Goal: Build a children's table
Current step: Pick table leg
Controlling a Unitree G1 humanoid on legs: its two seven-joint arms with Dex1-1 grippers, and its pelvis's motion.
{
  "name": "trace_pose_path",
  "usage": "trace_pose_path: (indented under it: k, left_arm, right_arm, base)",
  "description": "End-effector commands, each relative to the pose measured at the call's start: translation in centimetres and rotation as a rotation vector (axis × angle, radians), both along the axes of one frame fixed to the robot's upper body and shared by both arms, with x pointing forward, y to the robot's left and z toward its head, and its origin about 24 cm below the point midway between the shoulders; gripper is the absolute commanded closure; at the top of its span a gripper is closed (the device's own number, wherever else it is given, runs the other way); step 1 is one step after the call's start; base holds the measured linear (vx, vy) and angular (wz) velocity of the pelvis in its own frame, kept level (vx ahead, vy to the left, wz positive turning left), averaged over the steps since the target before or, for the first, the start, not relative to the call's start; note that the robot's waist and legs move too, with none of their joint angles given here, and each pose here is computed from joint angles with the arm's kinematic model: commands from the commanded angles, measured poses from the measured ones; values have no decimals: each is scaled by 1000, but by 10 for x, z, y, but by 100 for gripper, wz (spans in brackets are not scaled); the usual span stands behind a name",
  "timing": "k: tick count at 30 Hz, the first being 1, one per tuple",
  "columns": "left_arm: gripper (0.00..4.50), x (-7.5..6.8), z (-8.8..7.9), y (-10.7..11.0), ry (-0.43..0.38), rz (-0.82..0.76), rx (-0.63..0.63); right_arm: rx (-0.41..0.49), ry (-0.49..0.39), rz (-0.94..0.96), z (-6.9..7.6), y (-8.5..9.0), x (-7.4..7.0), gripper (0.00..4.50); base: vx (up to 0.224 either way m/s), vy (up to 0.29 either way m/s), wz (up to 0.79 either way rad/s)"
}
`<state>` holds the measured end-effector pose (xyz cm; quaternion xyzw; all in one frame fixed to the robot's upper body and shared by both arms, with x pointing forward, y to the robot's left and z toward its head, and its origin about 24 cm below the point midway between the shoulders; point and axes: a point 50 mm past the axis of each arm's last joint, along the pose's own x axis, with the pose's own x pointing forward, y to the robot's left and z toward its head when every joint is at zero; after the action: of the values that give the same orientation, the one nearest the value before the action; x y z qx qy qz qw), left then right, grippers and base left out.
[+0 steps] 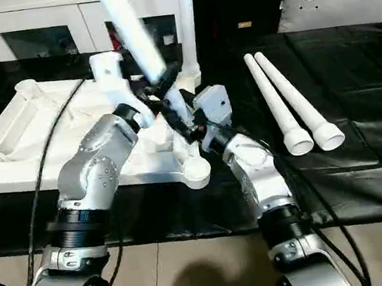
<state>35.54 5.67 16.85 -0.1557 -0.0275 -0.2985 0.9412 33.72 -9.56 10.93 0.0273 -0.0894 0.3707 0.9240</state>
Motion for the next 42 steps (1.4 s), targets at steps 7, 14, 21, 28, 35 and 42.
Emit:
trace_pose_path:
  k: [7,14,21,28,35,42]
  left_arm:
    - [262,3,15,16,-16,-156,28]
    - [262,-2,21,22,17,-335,-12]
    - [262,-17,34,18,-8,-587,-32]
    - [262,-33,39,9,-61,-771,25]
    - [262,-38,39,6,-74,-819,58]
    - [262,-39,37,5,-75,-822,65]
  right_arm:
    - [54,155,216,12,-31,-8,91]
    - [95,259,316,24,-54,-11,81]
    - [80,337,557,34,-59,-26,81]
    - [34,395,674,35,-53,-33,117]
    - [-8,433,705,32,-50,-32,173]
    - [-26,450,708,27,-48,-32,240]
  base:
    - [0,0,0]
    - [0,0,0]
    - [0,0,0]
    - [0,0,0]
    - [0,0,0]
    - [0,0,0]
